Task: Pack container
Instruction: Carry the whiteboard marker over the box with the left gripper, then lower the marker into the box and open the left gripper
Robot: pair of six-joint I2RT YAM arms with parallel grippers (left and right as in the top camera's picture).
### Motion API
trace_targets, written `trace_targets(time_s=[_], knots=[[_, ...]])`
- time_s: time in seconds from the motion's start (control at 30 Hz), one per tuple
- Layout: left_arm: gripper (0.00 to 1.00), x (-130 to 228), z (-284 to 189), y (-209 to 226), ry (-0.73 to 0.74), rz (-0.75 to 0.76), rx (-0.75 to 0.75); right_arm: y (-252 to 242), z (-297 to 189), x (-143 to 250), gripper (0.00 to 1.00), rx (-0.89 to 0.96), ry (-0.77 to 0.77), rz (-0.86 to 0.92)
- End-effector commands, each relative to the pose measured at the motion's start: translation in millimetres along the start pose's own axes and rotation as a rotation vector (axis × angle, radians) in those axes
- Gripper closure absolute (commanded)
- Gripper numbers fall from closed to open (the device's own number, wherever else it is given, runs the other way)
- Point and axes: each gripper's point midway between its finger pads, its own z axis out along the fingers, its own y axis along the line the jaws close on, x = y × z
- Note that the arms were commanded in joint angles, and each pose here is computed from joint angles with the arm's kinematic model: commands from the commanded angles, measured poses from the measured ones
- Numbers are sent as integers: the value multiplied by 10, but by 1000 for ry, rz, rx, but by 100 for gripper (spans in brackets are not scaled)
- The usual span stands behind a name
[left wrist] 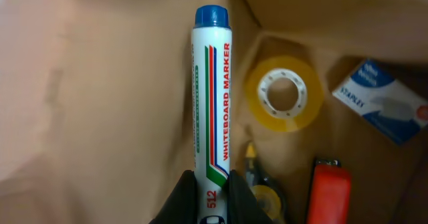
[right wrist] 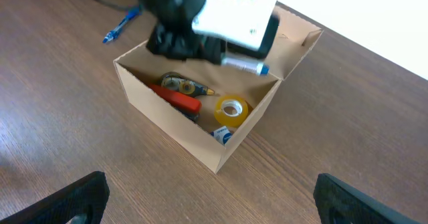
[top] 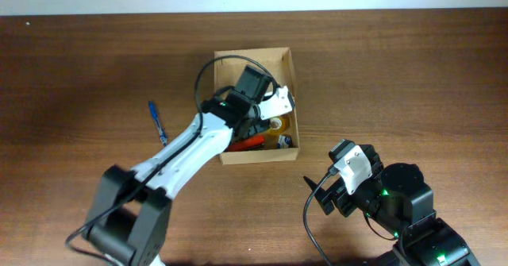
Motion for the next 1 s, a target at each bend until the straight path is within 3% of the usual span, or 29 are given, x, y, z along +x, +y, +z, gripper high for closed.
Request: trace_targets(time_s=[0.0, 0.63, 0.9, 0.97], knots=[[98, 19, 119, -70, 13, 45, 28, 6, 11, 11, 1, 2, 3, -8], [98, 346, 256, -301, 142, 219, 122, 6, 11, 11, 1, 2, 3, -8], [98, 279, 254, -385, 96, 236, 168, 6, 11, 11, 1, 2, 3, -8], [86, 278, 253, -387, 95, 236, 168, 6, 11, 11, 1, 2, 3, -8]])
